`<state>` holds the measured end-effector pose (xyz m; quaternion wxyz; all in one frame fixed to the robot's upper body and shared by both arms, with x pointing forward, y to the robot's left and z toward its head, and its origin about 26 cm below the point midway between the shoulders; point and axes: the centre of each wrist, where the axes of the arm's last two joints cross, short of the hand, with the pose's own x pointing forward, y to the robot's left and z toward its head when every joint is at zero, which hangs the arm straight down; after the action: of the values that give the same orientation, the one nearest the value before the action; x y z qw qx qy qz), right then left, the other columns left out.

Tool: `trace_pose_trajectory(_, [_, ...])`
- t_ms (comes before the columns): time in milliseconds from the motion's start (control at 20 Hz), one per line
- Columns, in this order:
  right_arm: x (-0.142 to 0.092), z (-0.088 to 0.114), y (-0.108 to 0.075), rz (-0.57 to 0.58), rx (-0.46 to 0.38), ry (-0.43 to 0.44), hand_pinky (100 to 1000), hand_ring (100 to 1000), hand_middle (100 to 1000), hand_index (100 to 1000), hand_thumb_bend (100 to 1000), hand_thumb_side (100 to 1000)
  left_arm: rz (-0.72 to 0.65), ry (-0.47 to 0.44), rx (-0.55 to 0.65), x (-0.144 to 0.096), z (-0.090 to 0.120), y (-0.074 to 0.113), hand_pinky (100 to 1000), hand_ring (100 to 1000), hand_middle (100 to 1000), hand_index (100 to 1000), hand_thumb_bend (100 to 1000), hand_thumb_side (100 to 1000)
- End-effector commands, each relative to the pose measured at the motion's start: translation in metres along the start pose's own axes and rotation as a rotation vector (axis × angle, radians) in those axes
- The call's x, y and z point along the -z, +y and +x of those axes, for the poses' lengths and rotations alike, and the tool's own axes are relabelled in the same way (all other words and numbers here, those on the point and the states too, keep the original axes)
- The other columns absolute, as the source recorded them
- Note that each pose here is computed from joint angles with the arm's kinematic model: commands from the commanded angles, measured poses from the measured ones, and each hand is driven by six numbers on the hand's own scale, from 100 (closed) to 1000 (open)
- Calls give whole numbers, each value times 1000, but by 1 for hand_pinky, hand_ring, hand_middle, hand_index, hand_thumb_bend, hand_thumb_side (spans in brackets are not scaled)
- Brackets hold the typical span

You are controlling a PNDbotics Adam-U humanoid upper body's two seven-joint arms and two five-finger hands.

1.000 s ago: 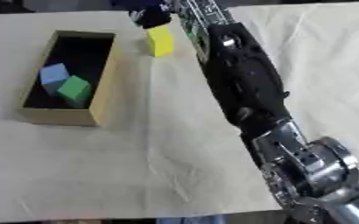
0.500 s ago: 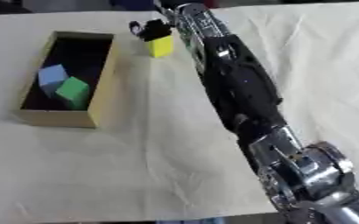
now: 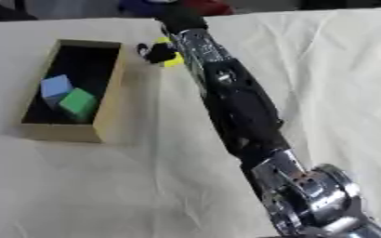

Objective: Pick up objects on the table and place them in the box.

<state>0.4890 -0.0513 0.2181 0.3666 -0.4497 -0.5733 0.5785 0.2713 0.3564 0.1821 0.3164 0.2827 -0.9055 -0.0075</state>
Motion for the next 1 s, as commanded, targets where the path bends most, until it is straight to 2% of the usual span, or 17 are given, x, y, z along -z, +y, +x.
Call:
trace_pose_trajectory(50, [1,-1,-10,-29,-11,19,871,930,734,930,288,751,-10,-36,7,7,6,2,732,616,735,790,100,748])
trace_pose_trajectory(450, [1,-8,-12,-40,24,65,874,930,727,928,245,770,-12,-35,8,7,6,2,733,616,736,790,100,749])
trace_pose_trajectory(550, [1,-9,-12,-41,37,78,874,929,723,928,205,768,-12,-36,8,7,6,2,733,616,736,790,100,749])
trace_pose_trajectory(600, [1,-10,-13,-43,44,84,875,929,721,928,225,780,-12,-37,7,7,6,1,733,616,736,790,100,749])
trace_pose_trajectory(1000, [2,-17,-20,-38,84,131,878,932,724,929,206,812,-13,-48,9,9,7,1,734,615,737,790,100,749])
